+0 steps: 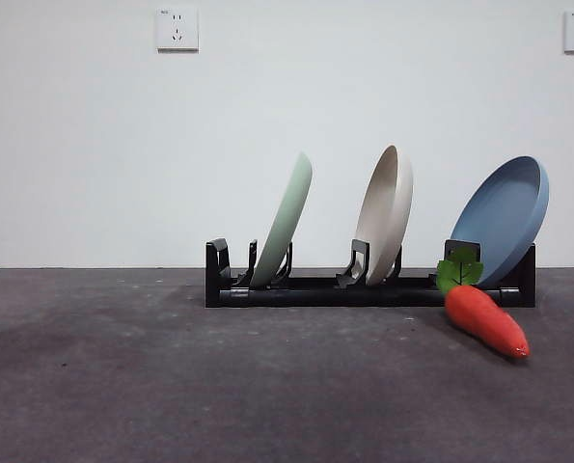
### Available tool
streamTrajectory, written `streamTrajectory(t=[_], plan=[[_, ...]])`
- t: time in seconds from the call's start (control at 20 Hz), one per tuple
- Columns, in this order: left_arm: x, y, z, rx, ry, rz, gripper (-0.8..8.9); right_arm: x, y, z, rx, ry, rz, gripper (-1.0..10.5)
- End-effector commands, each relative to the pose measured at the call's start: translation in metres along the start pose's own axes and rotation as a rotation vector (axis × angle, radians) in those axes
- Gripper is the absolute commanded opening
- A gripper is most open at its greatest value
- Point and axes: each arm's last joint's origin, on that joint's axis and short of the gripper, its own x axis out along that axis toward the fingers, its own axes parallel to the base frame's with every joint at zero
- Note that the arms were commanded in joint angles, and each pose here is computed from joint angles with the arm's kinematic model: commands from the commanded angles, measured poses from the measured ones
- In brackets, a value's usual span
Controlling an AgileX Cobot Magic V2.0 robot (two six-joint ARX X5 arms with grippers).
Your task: Take the green plate from the plate rack,put the plate on the table,take the carrot from the table,put the carrot in the plate
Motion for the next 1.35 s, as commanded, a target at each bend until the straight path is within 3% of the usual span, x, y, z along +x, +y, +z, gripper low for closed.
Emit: streamTrajectory(t=[0.05,0.35,0.65,1.0,1.35], plan=[[0.023,0.007,0.024,0.014,-0.024,-0.043,5.99,0.001,-0.001,0.002,0.004,0.003,0.001,6.9],[0.123,0.026,0.067,0.053,0.027,-0.008,5.98,0.006,-0.003,0.004,0.014,0.024,0.002,6.9],[0.224,0.043,0.078,0.098,0.013,0.062,5.98,0.009,-0.005,0.006,0.023,0.041,0.003,6.9],[0.305,0.063,0.062,0.121,0.005,0.144,5.98,0.010,-0.005,0.006,0.025,0.045,0.003,6.9],[0.343,0.081,0.026,0.101,0.080,0.180,5.91,0.010,-0.005,0.006,0.028,0.045,0.001,6.9]])
